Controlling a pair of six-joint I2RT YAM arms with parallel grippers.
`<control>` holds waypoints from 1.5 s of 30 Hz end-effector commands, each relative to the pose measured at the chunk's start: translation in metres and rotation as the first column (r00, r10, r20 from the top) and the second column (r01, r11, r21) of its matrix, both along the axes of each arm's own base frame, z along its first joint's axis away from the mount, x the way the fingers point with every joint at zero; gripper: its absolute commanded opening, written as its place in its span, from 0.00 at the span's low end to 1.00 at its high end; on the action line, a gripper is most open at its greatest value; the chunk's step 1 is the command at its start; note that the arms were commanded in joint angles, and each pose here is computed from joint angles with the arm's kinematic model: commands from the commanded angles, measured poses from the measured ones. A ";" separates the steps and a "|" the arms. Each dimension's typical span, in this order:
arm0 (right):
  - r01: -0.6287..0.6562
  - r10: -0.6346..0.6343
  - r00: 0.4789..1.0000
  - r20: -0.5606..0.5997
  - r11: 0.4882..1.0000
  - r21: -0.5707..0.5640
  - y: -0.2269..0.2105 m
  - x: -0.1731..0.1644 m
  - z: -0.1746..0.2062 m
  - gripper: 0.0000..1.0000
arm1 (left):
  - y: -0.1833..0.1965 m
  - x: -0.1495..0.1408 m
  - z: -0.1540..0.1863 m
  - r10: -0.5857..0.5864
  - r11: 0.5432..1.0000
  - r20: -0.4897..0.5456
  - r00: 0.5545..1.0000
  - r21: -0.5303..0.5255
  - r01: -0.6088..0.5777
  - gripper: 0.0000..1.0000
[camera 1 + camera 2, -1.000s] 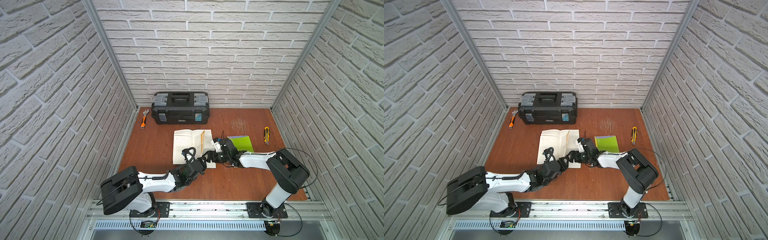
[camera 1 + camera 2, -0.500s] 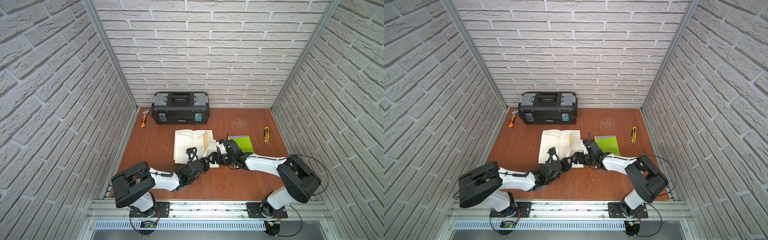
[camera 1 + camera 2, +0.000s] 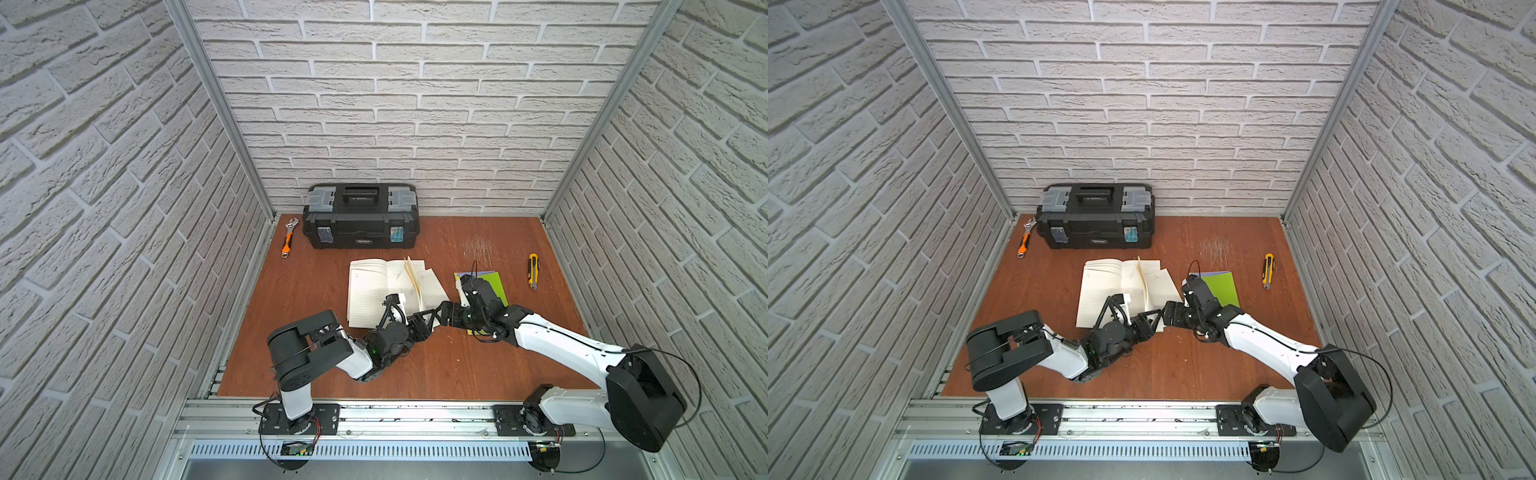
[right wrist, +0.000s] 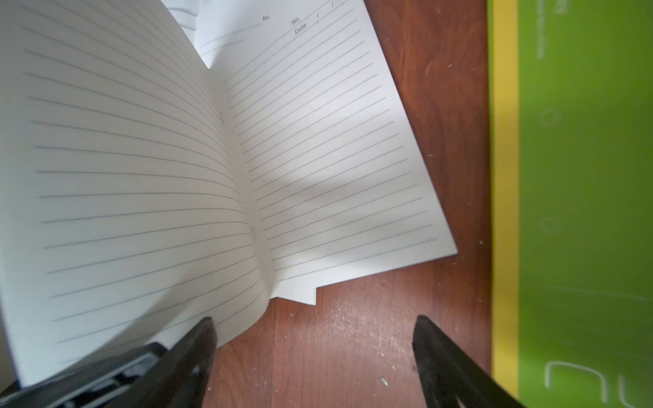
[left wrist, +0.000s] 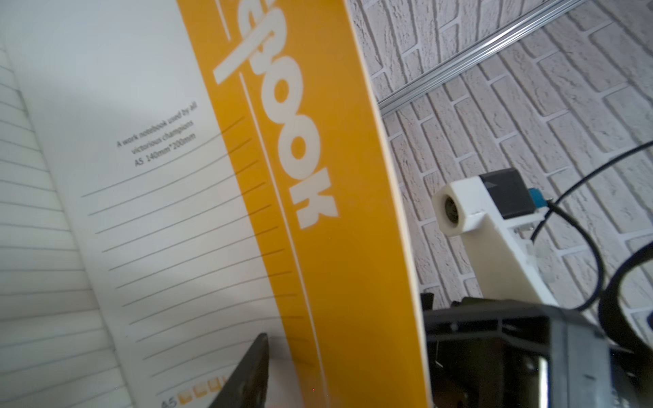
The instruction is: Close the notebook
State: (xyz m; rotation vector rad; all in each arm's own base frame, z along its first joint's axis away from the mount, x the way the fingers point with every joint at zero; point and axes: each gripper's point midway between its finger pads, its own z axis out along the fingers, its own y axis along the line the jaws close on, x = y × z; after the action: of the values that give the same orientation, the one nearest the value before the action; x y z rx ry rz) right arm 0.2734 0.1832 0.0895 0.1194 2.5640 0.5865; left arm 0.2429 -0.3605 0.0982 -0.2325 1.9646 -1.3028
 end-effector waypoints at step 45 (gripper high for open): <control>-0.113 0.047 0.958 0.283 0.969 0.222 0.026 0.097 0.095 0.89 | -0.033 0.001 0.015 -0.265 0.804 0.005 0.964 0.554 0.218 0.98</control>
State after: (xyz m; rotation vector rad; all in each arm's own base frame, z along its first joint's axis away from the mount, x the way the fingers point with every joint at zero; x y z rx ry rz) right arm 0.3604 0.2012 0.1712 0.0211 2.3072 0.8125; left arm 0.2469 -0.3911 0.0775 0.3262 2.3415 -0.7848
